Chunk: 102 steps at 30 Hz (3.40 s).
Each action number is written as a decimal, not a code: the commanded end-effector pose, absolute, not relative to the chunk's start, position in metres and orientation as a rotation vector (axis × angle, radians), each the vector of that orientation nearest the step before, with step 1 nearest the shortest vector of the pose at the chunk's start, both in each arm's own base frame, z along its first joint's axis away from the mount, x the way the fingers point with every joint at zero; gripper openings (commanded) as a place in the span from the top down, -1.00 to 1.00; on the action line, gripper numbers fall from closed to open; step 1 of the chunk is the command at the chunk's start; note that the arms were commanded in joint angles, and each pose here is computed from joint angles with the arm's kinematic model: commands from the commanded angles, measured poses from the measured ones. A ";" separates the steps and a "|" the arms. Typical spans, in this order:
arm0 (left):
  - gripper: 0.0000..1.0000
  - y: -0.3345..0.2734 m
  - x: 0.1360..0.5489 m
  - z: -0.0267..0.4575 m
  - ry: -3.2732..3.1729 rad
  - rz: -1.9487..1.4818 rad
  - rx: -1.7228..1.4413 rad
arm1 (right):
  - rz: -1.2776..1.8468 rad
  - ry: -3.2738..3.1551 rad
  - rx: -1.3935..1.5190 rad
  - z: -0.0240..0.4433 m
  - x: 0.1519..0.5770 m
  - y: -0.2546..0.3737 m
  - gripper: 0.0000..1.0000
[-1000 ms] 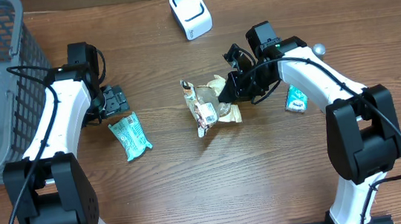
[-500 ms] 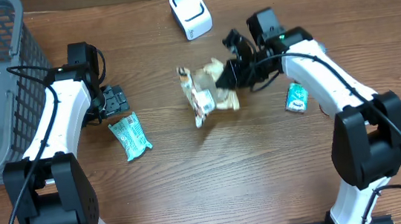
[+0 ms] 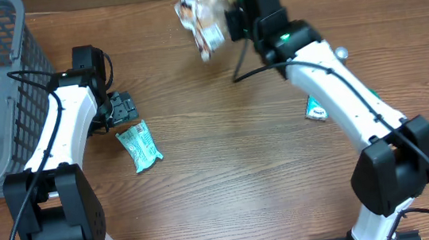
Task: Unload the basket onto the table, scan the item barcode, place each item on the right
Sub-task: 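Carry the snack pouch up to the white scanner, then swing the snack pouch right and set it down near the tub, then move the right gripper left to the mint-green wrapped bar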
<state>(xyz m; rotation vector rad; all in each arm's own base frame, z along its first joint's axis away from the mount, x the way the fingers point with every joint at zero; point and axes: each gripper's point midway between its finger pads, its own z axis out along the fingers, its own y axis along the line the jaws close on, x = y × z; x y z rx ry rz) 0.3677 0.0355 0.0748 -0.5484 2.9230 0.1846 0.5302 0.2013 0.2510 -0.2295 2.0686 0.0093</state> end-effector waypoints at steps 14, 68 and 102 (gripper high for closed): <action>-0.99 0.036 0.367 0.084 2.904 0.188 -0.522 | -0.694 1.504 0.030 0.278 0.574 0.201 0.93; -0.99 0.036 0.367 0.084 2.904 0.189 -0.522 | -0.052 2.923 -0.023 0.116 0.392 0.129 -0.34; -0.99 0.036 0.367 0.084 2.904 0.189 -0.522 | 0.621 2.556 -0.614 0.046 0.300 0.408 -0.43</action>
